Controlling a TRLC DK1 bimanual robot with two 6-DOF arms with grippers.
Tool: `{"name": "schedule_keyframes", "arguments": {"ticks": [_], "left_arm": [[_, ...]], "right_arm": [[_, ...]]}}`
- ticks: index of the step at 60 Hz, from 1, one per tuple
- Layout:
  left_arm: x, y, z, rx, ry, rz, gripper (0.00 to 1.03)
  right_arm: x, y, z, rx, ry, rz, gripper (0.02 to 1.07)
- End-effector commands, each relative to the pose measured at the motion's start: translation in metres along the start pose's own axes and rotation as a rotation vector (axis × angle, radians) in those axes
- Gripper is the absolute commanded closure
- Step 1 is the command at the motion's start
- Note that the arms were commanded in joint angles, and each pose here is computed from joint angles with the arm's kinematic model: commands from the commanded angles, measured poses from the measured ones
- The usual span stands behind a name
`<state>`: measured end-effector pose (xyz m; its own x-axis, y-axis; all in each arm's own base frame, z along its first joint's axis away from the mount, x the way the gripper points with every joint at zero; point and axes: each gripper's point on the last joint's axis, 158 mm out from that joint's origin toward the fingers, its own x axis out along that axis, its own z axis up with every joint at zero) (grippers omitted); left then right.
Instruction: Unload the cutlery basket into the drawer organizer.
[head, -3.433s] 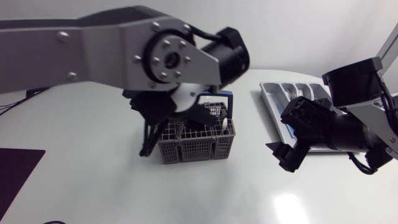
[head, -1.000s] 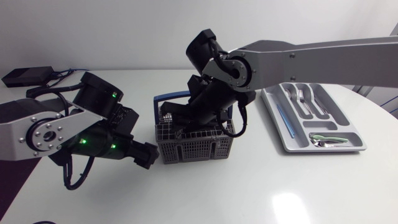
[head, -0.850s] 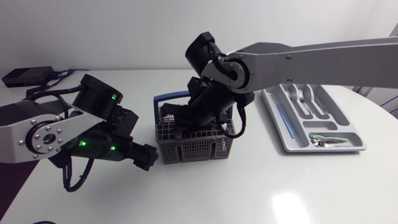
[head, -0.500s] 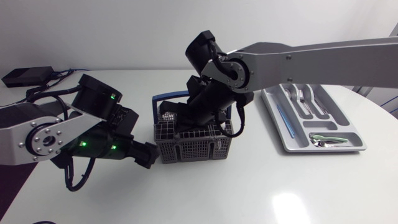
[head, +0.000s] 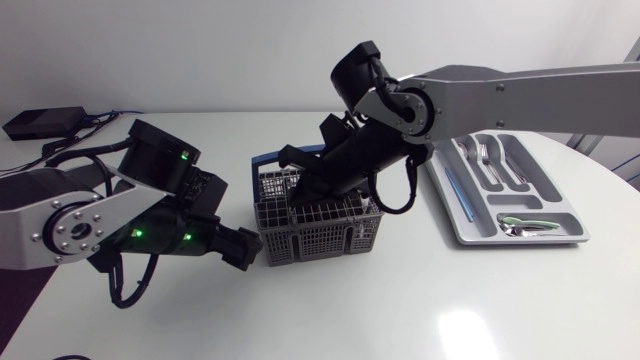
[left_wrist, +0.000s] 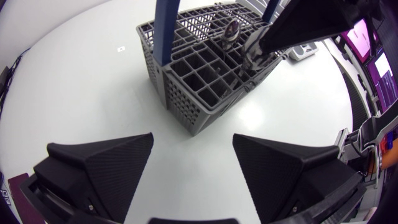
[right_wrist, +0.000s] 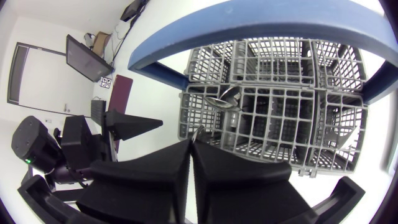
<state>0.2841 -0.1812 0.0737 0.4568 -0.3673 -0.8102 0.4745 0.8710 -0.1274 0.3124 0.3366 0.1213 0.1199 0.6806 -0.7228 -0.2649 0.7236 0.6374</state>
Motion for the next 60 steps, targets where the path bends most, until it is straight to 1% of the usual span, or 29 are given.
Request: {"name": "schedule_keyframes", "arguments": {"ticks": [1, 23, 34, 51, 58, 60], "left_arm": [[0.005, -0.005, -0.008, -0.016, 0.018, -0.016, 0.14], [0.007, -0.015, -0.001, -0.022, 0.004, -0.033, 0.14], [0.009, -0.015, 0.001, -0.031, 0.000, -0.034, 0.14], [0.009, -0.015, 0.007, -0.041, -0.008, -0.032, 0.13], [0.005, -0.016, 0.014, -0.052, -0.023, -0.032, 0.13], [0.003, -0.017, 0.016, -0.051, -0.025, -0.033, 0.13]], "right_arm": [[-0.007, 0.000, -0.003, 0.043, 0.000, 0.027, 1.01], [-0.030, 0.005, -0.002, 0.149, 0.050, 0.193, 1.01], [-0.049, 0.014, 0.002, 0.155, 0.035, 0.246, 1.01], [-0.077, 0.026, 0.006, 0.105, -0.044, 0.261, 1.01], [-0.099, 0.034, 0.011, 0.042, -0.118, 0.240, 1.01], [-0.106, 0.033, 0.011, 0.010, -0.144, 0.210, 1.01]]}}
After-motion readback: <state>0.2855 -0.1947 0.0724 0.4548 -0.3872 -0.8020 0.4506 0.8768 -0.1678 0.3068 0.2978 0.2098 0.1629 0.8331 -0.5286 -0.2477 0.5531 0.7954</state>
